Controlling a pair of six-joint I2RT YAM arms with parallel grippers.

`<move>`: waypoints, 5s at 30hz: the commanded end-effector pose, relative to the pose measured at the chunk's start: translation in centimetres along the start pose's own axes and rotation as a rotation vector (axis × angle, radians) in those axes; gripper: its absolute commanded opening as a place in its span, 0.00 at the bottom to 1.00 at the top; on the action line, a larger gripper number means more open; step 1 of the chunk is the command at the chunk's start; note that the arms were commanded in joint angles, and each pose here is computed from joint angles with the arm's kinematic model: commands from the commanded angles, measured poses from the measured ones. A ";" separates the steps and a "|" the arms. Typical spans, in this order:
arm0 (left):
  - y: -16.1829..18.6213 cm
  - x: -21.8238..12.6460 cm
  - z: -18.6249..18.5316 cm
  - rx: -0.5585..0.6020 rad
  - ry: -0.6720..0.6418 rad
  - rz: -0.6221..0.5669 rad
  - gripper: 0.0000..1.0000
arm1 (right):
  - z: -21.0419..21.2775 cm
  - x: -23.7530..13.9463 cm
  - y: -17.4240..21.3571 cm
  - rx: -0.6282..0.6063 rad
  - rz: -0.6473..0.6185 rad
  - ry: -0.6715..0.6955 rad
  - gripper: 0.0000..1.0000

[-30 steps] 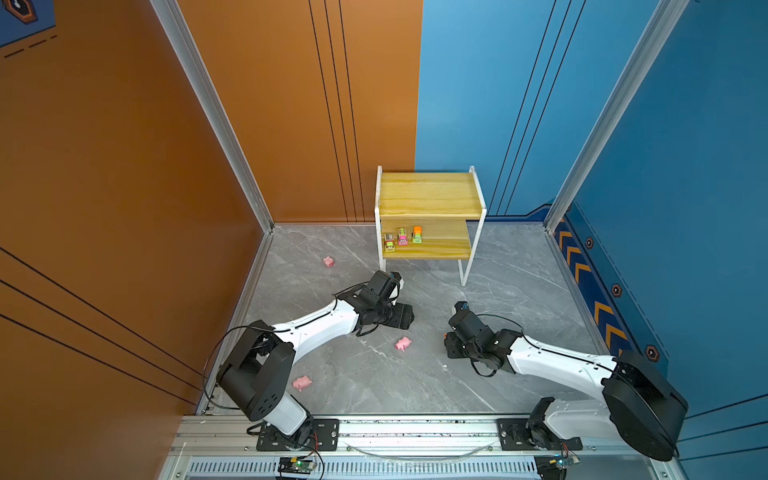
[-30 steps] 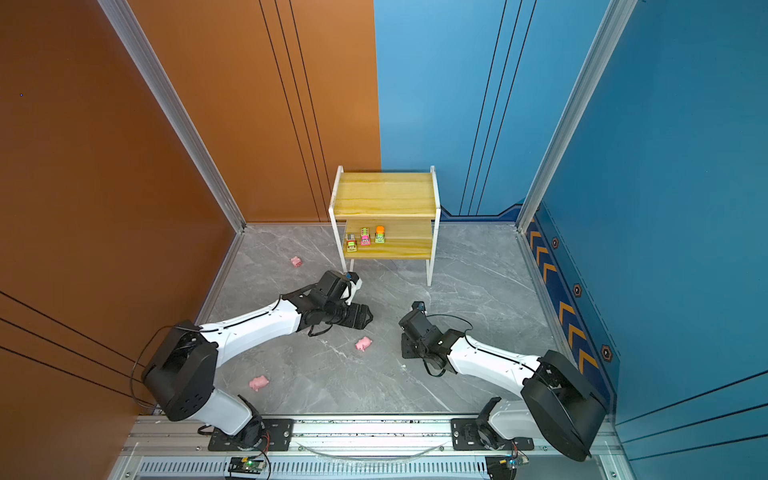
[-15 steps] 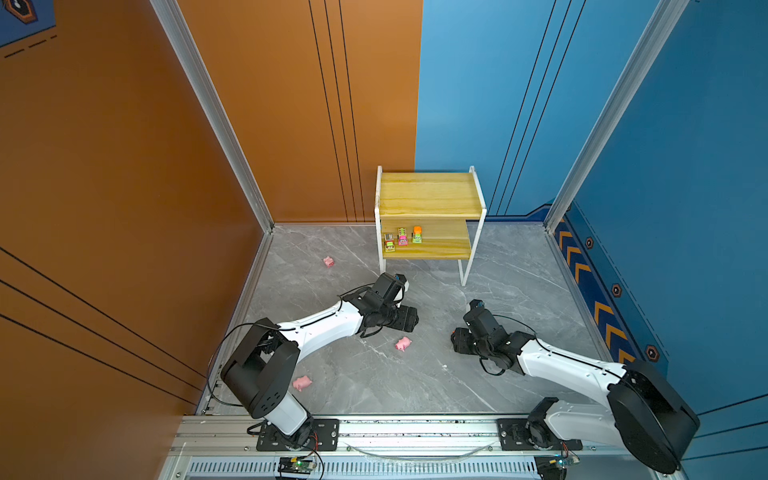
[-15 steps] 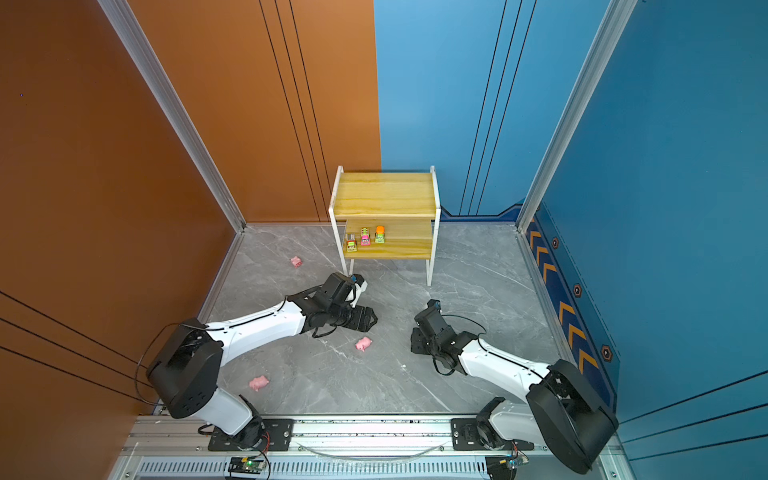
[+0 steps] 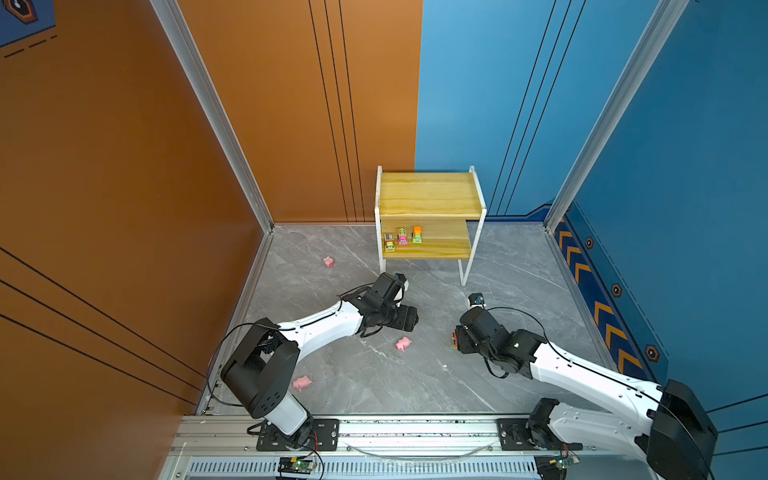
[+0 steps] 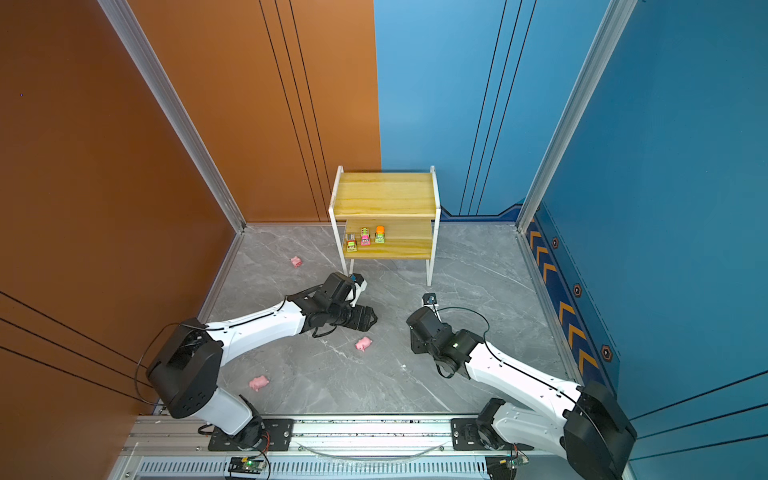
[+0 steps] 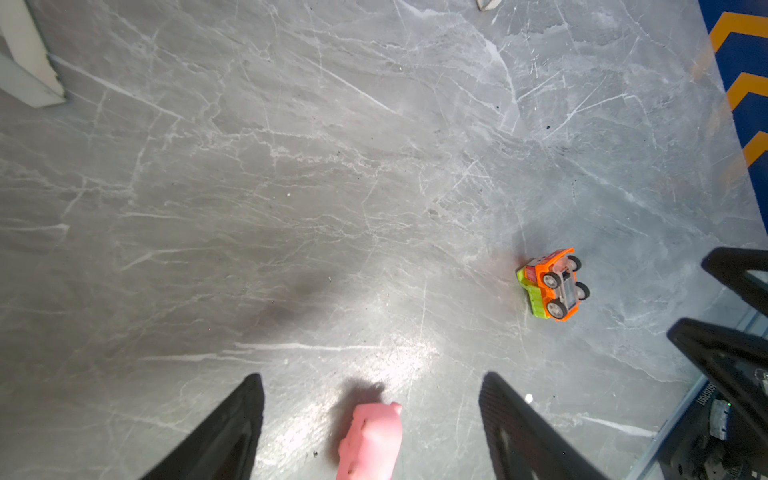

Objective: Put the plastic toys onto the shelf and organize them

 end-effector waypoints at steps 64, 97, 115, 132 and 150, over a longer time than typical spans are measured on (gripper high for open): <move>-1.3 0.8 0.7 -0.067 0.047 -0.069 0.83 | -0.4 5.5 6.7 0.037 -0.373 -0.065 0.54; -4.8 -1.9 -6.9 -0.063 0.424 -0.250 0.82 | -4.1 -3.7 0.3 0.272 -0.340 -0.428 0.31; -1.4 -2.9 -9.6 0.330 0.494 -0.332 0.80 | -3.3 -3.8 -2.6 0.388 0.015 -0.381 0.29; 1.1 0.9 -12.3 0.602 0.546 -0.362 0.80 | -3.4 -4.2 -2.5 0.443 0.102 -0.383 0.29; 0.1 3.4 -13.4 0.688 0.552 -0.436 0.83 | -2.8 -4.3 -2.9 0.454 0.143 -0.413 0.29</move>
Point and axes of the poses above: each gripper's point midway between its finger pads, its own x axis out along the fingers, its own z axis along the line the jaws close on, y = z × x, the point moved 5 cm from there along -x, back along the fingers, and after that the axes turned 2 degrees about -x, right-handed, at the moved point
